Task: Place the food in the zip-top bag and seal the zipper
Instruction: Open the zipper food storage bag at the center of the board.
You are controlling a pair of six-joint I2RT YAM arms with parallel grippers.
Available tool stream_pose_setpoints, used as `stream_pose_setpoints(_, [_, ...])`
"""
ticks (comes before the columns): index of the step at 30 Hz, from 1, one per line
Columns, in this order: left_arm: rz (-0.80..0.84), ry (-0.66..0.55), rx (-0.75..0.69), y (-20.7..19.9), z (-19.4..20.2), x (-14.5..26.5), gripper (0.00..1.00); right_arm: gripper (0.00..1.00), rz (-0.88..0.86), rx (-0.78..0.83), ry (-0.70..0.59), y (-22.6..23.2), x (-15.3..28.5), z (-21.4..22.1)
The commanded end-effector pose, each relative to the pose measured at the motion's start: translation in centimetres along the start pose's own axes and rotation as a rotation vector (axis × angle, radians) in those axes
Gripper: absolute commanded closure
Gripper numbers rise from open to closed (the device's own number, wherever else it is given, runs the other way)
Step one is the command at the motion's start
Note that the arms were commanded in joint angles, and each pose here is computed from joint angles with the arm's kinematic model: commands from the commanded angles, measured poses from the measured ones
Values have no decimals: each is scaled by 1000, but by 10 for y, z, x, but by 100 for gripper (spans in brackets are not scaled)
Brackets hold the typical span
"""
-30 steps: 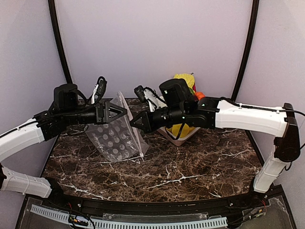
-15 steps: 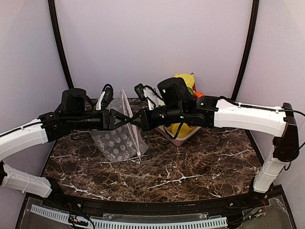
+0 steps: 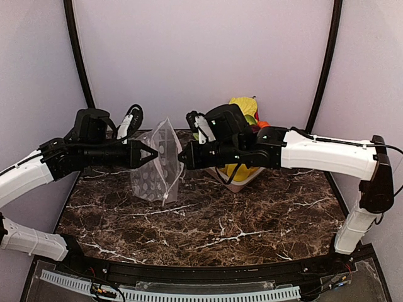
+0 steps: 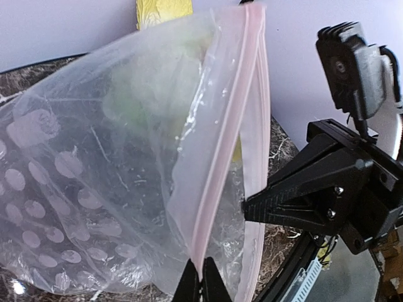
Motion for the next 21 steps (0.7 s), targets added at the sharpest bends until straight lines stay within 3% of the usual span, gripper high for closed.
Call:
stream_pose_setpoints(1, [-182, -14, -148, -5, -16, 37, 99, 100, 93, -116, -34, -9, 2, -2])
stream_pose_setpoints(9, [-359, 15, -312, -9, -37, 59, 99, 100, 128, -197, -53, -24, -4, -3])
stream_pose_setpoints(17, [-375, 48, -361, -3, -40, 38, 99, 100, 124, -272, -19, -45, -21, 4])
stream_pose_setpoints(21, [-315, 79, -350, 6, -44, 16, 99, 89, 54, -251, -16, -44, -25, -2])
Point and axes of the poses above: each gripper's point midway between its finger pads, its own x axis back along the fingers, its own y axis along the line the jaws close on, z = x × y, the point moved 10 cm from there along x, back along the fingers, and after that the axes turned 5 degrees about x, right-handed, at the moved point
